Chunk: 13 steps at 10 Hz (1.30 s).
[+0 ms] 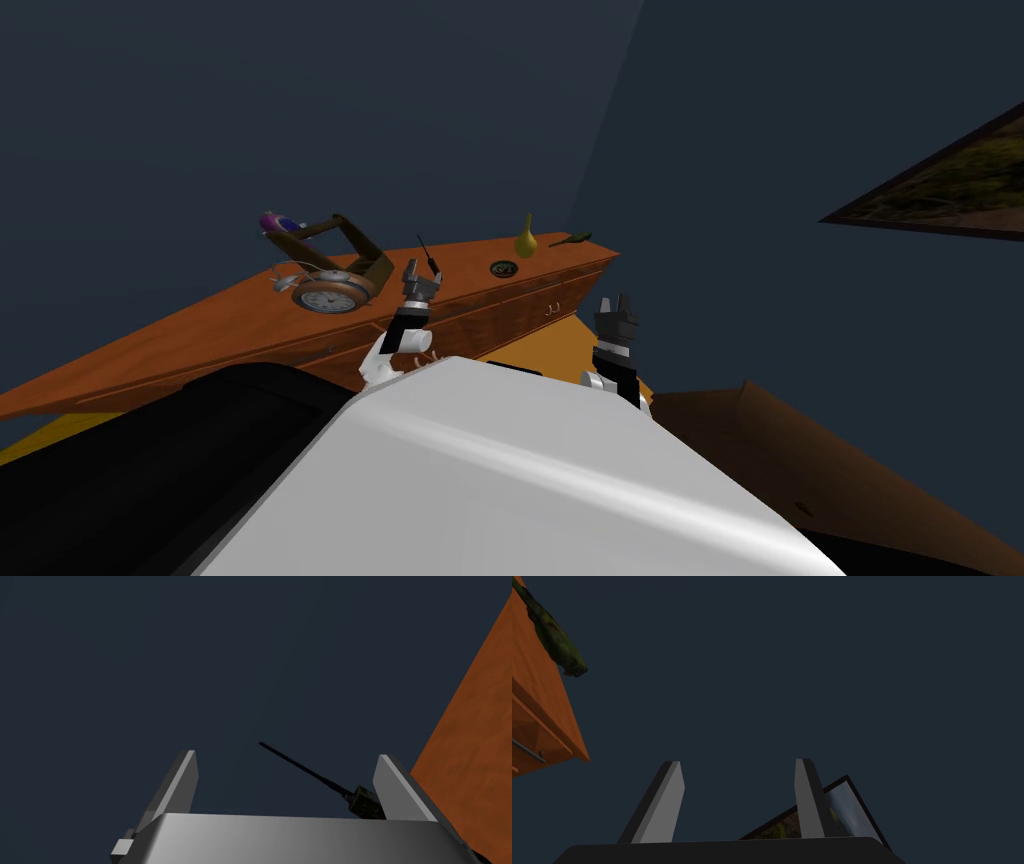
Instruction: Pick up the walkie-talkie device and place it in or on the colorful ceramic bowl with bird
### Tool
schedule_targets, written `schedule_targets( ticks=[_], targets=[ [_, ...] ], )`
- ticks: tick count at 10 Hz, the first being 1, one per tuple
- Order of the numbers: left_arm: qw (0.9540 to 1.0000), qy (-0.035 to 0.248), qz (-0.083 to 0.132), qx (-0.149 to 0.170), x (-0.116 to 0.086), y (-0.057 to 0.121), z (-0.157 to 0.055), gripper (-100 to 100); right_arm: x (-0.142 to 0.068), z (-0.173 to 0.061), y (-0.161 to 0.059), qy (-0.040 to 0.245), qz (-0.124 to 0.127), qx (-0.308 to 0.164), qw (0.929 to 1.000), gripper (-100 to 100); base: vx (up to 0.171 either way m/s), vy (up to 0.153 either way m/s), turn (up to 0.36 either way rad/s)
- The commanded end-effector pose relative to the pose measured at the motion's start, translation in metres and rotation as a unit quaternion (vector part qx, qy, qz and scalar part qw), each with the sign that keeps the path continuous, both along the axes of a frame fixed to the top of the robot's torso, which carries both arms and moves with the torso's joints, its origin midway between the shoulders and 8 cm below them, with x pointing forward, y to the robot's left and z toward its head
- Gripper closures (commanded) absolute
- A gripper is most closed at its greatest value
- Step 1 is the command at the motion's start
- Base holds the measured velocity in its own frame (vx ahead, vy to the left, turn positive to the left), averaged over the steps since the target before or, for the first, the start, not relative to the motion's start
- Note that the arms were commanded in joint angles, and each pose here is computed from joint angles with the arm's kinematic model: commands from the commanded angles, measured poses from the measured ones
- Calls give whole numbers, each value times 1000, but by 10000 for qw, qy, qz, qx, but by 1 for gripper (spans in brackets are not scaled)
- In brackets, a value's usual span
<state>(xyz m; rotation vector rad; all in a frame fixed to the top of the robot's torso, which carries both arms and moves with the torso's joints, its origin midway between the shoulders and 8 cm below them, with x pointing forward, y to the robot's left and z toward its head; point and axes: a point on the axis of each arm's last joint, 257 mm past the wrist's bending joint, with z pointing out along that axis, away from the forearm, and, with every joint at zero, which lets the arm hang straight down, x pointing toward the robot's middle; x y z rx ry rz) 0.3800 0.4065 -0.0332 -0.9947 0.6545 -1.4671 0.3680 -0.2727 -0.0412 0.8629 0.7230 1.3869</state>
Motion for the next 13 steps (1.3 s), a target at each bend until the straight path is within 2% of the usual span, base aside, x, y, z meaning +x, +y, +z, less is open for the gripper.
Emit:
schedule_targets(
  ticks=[1,3,4,6,7,9,10,11,12,13],
  targets=[
    [9998,85,2,-180,0,13,-3,-100,0,0,0,0,0,0,10000,0,59,-108,21],
    [9978,345,110,-562,2,52,-16,-100,0,0,0,0,0,0,10000,0,55,-111,35],
    [9969,349,83,-693,2,54,-17,-100,0,0,0,0,0,0,10000,0,52,-89,20],
    [9915,616,253,-1119,2,97,-30,-100,0,0,0,0,0,0,10000,0,67,-127,28],
    [9902,586,209,-1254,2,98,-30,-100,0,0,0,0,0,0,10000,0,59,-100,35],
    [9817,746,393,-1709,-1,143,-38,-100,0,0,0,0,0,0,10000,0,76,-123,26],
    [9789,783,372,-1851,-1,144,-42,-100,0,0,0,0,0,0,10000,0,55,-101,25],
    [9729,836,467,-2104,-3,166,-44,-100,0,0,0,-1,0,0,10000,0,60,-94,19],
    [9715,863,463,-2160,-3,167,-47,-100,0,0,0,0,0,0,10000,0,48,-70,17],
    [9636,936,568,-2440,-6,189,-51,-100,0,0,0,-1,0,-1,10000,0,43,-64,16]
  ],
)
